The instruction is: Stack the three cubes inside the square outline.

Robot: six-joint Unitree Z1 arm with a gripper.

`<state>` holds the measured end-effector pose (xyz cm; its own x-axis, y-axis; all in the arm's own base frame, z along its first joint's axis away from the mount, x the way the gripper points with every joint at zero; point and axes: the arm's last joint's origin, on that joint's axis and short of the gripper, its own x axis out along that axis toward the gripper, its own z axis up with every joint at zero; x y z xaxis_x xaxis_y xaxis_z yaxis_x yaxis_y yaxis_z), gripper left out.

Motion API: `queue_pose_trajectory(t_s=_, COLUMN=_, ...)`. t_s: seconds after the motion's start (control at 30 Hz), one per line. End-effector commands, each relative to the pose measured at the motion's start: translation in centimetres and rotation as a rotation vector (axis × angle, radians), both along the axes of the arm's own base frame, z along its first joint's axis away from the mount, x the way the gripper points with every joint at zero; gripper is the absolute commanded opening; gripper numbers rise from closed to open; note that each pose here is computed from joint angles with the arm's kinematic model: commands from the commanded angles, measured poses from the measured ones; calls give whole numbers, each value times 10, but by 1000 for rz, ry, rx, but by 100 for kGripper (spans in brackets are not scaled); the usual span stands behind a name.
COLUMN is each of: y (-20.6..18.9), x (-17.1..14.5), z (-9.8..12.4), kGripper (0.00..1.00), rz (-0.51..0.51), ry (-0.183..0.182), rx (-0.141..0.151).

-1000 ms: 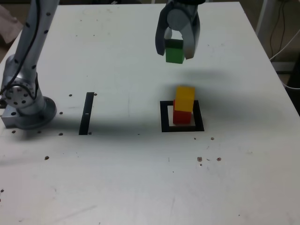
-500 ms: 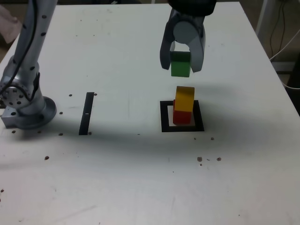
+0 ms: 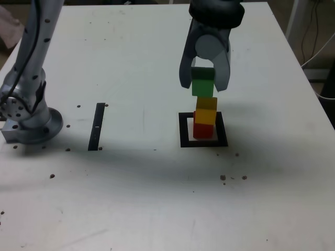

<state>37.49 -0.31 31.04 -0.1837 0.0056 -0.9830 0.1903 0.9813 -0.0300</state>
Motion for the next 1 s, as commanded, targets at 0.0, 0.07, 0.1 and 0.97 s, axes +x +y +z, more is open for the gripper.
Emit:
queue_pose_trajectory(t_s=0.0, y=-3, x=1, z=-3, kGripper=36, rz=4, ry=11, rx=-3)
queue_pose_trajectory(t_s=0.07, y=-6, x=1, z=-4, kGripper=36, rz=5, ry=13, rx=-6)
queue_pose_trajectory(t_s=0.1, y=-7, x=2, z=-5, kGripper=36, rz=5, ry=14, rx=-9)
queue_pose_trajectory(t_s=0.97, y=-10, x=9, z=-22, kGripper=99, rz=-4, ry=30, rx=-36)
